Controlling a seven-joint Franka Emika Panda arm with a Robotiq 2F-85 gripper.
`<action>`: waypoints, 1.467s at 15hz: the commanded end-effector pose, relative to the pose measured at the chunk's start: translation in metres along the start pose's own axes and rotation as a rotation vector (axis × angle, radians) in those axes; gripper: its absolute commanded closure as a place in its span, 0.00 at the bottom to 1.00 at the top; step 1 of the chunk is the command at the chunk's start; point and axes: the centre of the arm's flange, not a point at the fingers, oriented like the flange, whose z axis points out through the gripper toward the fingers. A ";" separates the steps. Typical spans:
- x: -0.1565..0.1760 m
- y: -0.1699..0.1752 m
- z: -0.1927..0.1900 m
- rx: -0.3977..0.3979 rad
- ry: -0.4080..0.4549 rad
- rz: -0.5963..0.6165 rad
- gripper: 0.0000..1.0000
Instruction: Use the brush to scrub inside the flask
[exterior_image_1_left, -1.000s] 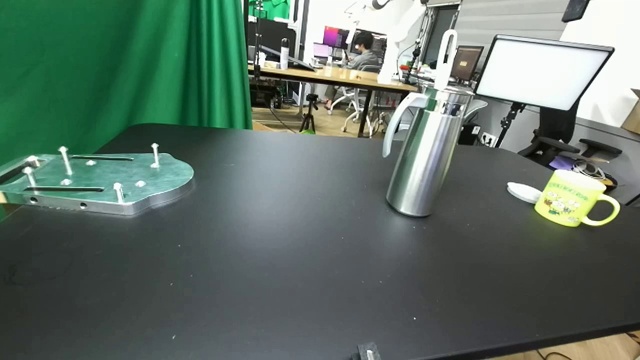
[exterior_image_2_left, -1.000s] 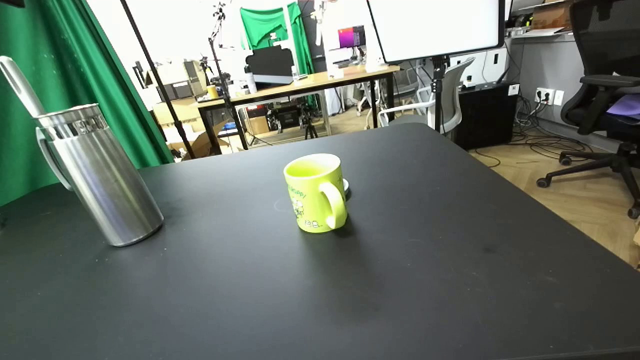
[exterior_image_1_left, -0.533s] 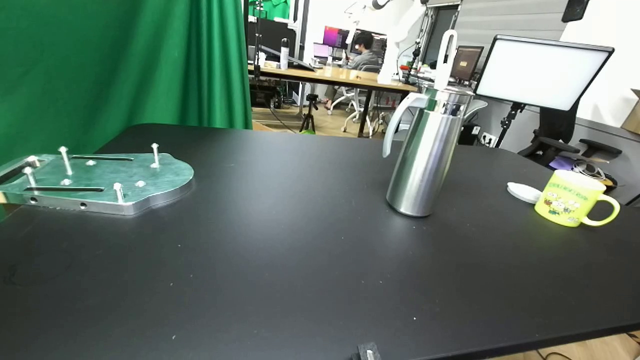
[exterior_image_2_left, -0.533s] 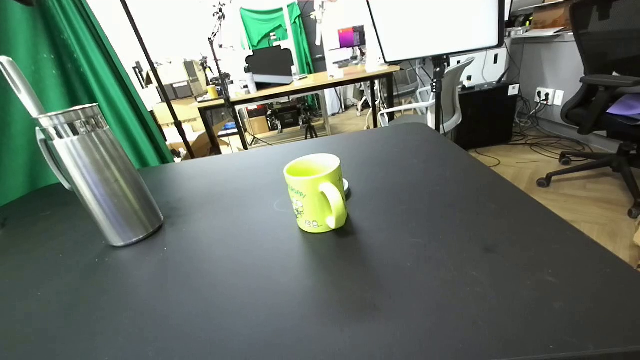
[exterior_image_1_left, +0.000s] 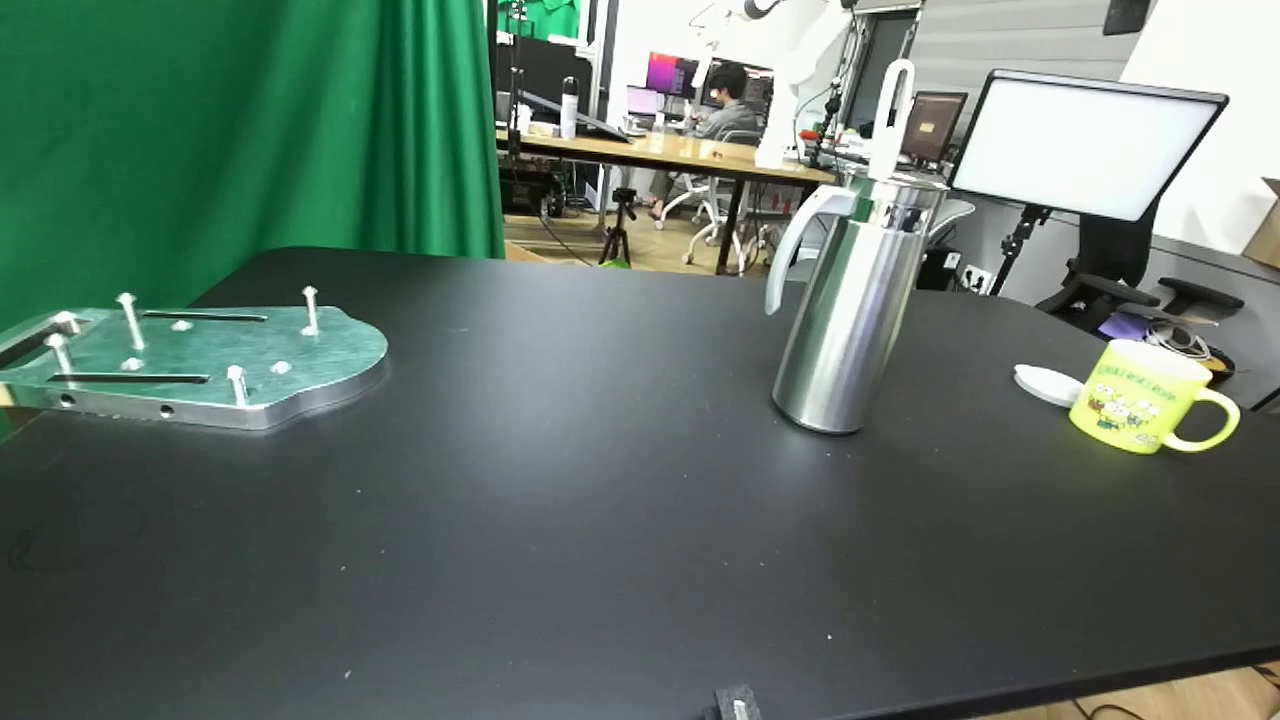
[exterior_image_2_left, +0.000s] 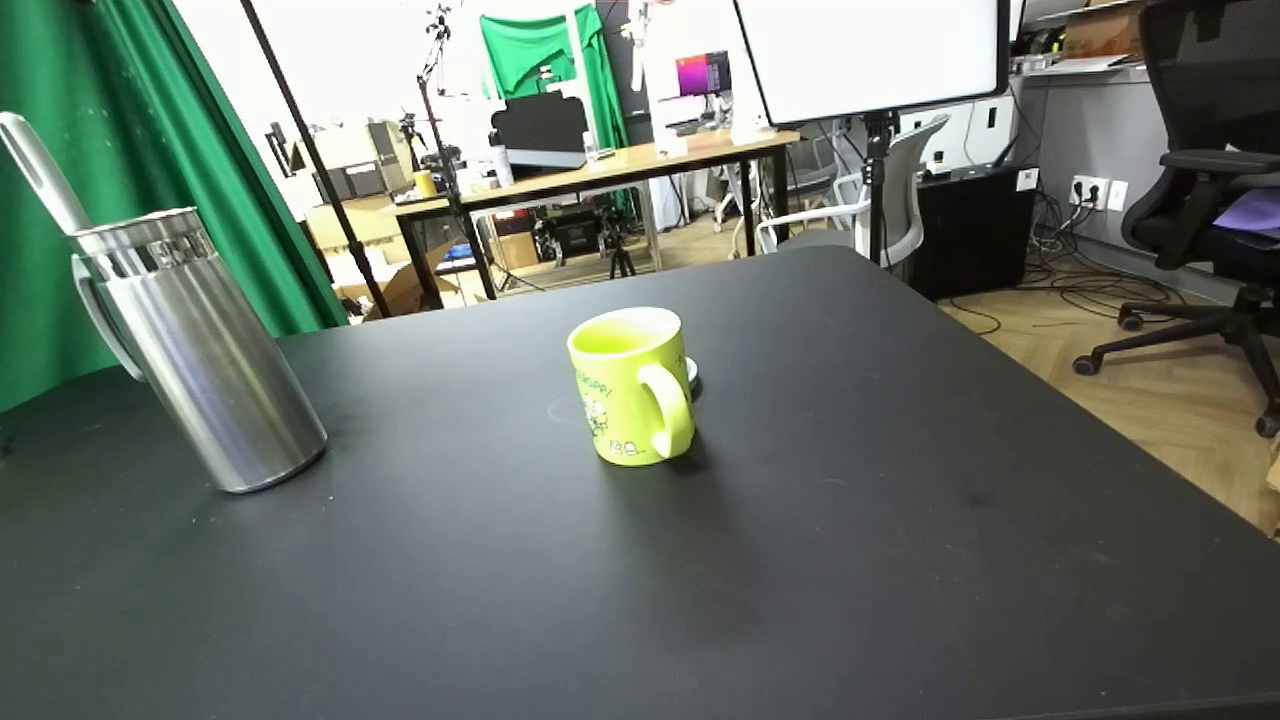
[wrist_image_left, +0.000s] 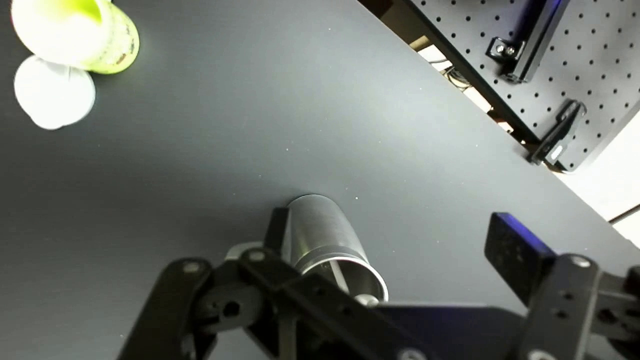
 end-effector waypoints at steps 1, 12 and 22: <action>0.008 0.003 -0.014 -0.003 0.002 -0.207 0.00; 0.010 -0.006 -0.006 -0.007 0.009 -0.260 0.00; 0.046 -0.029 0.002 -0.148 0.084 -0.622 0.00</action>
